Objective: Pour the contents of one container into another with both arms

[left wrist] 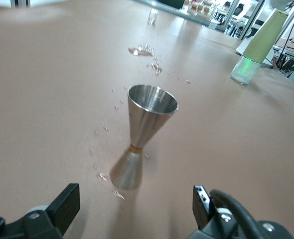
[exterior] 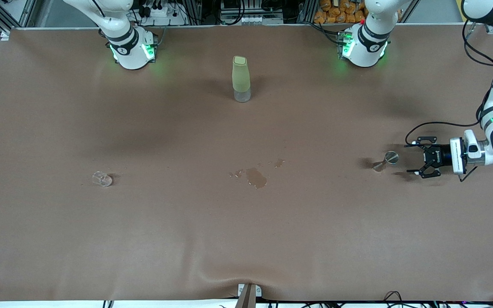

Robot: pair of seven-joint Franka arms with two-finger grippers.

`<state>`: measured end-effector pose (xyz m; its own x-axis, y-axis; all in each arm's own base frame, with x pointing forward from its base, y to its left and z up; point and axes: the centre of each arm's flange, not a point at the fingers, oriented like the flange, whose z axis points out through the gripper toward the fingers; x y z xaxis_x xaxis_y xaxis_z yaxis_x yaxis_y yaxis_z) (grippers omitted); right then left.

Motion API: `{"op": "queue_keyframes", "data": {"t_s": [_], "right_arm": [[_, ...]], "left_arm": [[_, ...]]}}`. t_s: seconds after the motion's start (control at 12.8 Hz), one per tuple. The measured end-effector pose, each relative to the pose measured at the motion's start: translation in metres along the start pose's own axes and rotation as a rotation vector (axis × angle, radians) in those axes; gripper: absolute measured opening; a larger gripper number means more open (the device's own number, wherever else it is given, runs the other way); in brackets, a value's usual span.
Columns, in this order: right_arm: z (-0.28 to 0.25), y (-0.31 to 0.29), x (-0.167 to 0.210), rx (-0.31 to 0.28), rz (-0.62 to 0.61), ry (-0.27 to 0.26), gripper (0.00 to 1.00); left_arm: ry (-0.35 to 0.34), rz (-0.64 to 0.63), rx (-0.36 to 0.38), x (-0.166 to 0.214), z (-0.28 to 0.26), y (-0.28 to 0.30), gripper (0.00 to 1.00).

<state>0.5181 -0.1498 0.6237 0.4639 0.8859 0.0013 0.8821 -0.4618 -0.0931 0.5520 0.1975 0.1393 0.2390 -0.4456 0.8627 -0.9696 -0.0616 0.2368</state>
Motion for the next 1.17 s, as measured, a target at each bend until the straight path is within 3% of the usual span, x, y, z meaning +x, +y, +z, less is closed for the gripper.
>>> {"op": "queue_keyframes", "data": {"t_s": [0.39,0.55,0.78,1.17], "right_arm": [[0.025,0.023,-0.036,-0.029,-0.356,0.012,1.00],[0.042,0.032,-0.038,-0.014,-0.408,0.068,1.00],[0.095,0.063,-0.065,0.026,-0.465,0.234,1.00],[0.232,0.116,-0.104,0.045,-0.578,0.548,1.00]], "left_arm": [[0.098,0.214,0.030,-0.023,0.029,-0.005,1.00],[0.138,0.302,0.055,-0.022,0.040,-0.009,1.00],[0.177,0.351,0.058,-0.020,0.057,-0.013,0.94],[0.211,0.345,0.045,-0.024,0.068,-0.013,0.88]]}}
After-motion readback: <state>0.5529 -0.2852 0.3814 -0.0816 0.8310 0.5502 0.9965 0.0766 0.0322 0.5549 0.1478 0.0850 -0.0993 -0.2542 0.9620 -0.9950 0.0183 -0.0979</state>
